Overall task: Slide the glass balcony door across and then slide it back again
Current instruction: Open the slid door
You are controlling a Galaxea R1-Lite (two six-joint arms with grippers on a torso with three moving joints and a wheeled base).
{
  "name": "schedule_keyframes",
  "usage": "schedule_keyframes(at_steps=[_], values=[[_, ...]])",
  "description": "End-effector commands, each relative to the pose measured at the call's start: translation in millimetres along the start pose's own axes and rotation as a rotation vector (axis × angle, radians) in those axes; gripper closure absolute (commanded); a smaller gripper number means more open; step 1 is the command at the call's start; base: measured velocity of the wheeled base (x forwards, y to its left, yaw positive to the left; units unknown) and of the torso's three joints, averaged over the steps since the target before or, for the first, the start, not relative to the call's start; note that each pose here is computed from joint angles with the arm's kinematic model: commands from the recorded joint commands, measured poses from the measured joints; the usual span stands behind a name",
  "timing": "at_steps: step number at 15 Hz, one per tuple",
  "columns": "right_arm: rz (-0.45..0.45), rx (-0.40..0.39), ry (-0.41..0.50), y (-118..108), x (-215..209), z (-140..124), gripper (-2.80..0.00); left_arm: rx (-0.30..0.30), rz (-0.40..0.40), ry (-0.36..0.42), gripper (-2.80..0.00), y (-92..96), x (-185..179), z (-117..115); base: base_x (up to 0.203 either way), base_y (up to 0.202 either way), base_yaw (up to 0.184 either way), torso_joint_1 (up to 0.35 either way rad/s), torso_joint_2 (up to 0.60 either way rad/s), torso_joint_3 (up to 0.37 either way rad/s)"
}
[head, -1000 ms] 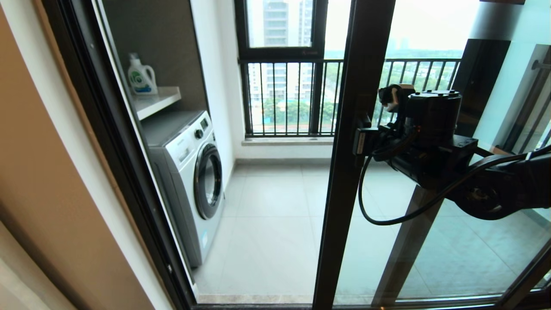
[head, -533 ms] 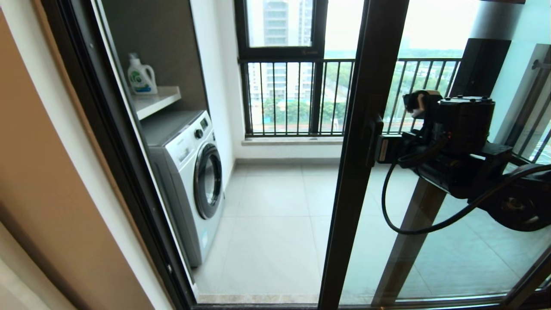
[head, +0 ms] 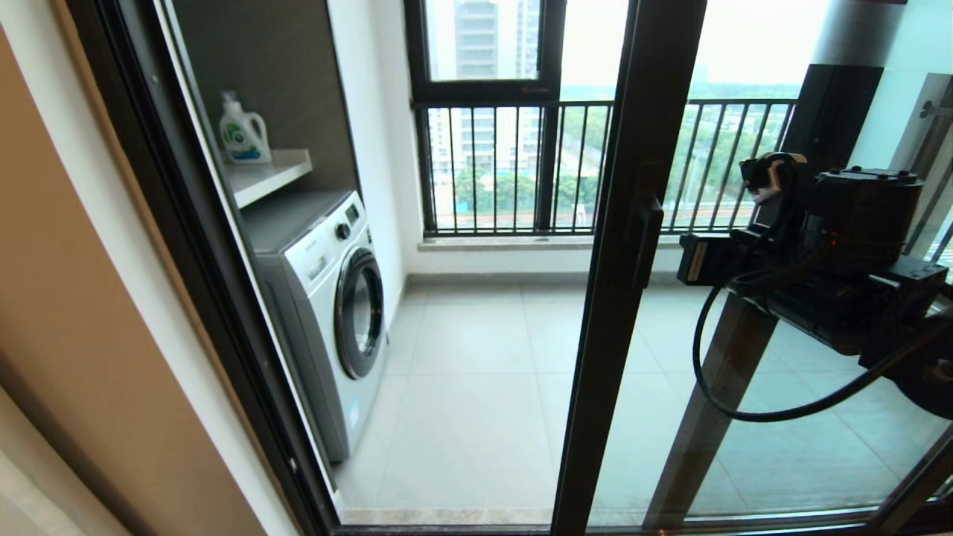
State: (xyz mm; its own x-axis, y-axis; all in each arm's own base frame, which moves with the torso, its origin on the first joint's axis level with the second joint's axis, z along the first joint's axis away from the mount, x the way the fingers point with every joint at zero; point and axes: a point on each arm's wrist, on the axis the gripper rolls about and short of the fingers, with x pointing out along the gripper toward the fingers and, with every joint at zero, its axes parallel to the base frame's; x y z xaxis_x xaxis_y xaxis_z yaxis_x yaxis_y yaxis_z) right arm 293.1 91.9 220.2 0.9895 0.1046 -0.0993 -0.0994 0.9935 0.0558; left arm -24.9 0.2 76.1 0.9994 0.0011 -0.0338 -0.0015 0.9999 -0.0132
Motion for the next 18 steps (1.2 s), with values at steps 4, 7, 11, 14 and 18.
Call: schedule_keyframes(at_steps=[4,7,11,14,18], values=[[0.122,-0.002,-0.016,34.3,-1.3,3.4,0.0,0.0,0.0,0.001,0.0,0.0,0.1,0.0,0.0,0.0,0.0,0.0,0.0,0.0],[0.107,0.0,-0.014,37.7,25.2,0.9,0.0,0.0,0.0,0.001,0.0,0.0,0.1,0.0,0.0,0.0,0.0,0.0,0.0,0.0],[0.04,0.004,-0.021,22.4,63.4,-2.4,0.0,0.0,0.0,0.001,0.0,0.0,0.1,0.0,0.0,0.0,0.0,0.0,0.0,0.0],[0.0,0.005,-0.014,7.5,67.9,-4.3,0.0,0.0,0.0,0.001,0.0,0.0,0.1,0.0,0.0,0.0,0.0,0.0,0.0,0.0],[-0.07,0.012,-0.026,-19.4,65.4,1.3,0.0,0.0,0.0,0.001,0.0,0.0,0.1,0.0,0.0,0.0,0.0,0.0,0.0,0.0]])
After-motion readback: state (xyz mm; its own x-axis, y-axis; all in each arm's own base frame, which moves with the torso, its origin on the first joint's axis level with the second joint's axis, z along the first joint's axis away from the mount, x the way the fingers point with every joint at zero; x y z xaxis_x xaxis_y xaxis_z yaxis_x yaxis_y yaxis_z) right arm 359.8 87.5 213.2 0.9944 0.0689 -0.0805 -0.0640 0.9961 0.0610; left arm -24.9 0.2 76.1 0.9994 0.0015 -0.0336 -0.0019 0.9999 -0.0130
